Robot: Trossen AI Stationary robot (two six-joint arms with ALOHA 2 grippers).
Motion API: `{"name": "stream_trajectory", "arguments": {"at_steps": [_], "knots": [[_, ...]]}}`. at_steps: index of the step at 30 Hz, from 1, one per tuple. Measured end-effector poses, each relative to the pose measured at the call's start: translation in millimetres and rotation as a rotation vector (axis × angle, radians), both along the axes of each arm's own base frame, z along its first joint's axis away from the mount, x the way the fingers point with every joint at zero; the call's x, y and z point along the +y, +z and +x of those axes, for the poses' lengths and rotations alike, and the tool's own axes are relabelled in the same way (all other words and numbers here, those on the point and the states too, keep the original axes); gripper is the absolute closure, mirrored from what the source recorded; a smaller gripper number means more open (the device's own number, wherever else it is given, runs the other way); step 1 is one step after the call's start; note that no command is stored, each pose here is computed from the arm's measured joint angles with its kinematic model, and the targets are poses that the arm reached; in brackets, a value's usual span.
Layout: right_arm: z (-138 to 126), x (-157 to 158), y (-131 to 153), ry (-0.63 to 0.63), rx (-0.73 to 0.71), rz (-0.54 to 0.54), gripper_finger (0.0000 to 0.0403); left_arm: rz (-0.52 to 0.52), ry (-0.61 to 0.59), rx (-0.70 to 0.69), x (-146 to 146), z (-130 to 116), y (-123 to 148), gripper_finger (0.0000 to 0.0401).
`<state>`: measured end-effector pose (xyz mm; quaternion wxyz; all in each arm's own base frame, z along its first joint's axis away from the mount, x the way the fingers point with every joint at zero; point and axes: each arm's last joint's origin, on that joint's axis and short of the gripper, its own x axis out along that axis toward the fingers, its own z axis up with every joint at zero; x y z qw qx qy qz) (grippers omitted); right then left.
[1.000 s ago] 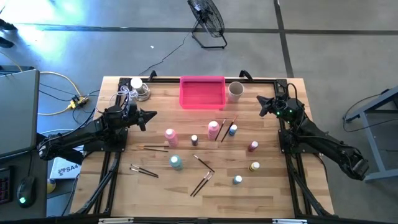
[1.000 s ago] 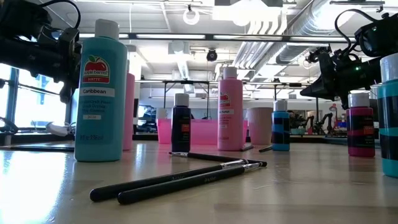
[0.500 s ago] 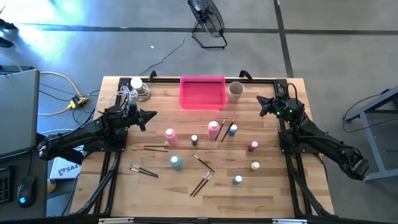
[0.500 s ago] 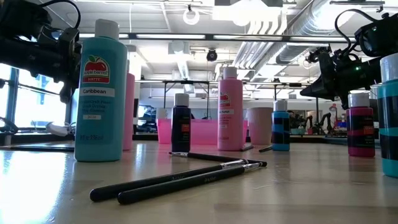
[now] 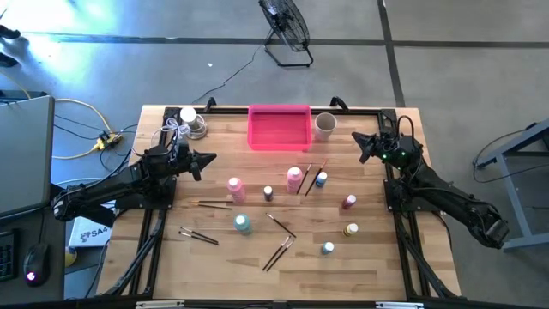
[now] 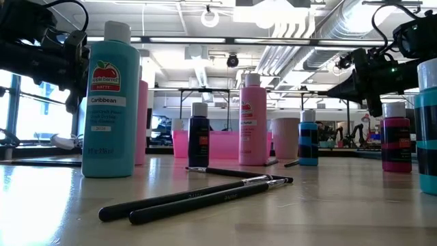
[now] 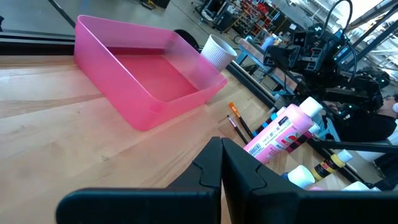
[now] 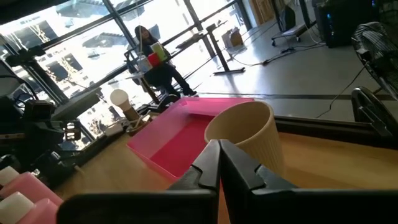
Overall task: Pick & Place Paint Supplies
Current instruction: Put the big pink paint bottle into the pink bin
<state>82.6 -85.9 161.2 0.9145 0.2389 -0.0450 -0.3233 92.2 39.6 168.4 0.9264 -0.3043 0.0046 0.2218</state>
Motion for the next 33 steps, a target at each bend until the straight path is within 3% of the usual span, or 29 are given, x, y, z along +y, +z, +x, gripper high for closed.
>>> {"name": "stream_trajectory", "arguments": {"at_steps": [13,20,26,33], "knots": [[0,0,-1,0.003,0.002,0.006,0.04,0.004,0.014,-0.004,0,0,0,0.0401],[1,2,0,0.081,-0.004,0.012,0.04,0.024,0.015,0.001,1,0,1,0.0401],[3,4,3,0.145,-0.089,0.069,0.04,0.1,0.015,-0.071,1,0,12,0.0401],[3,5,14,0.22,-0.172,0.004,0.0401,0.137,-0.032,-0.104,-1,-1,26,0.0401]]}}
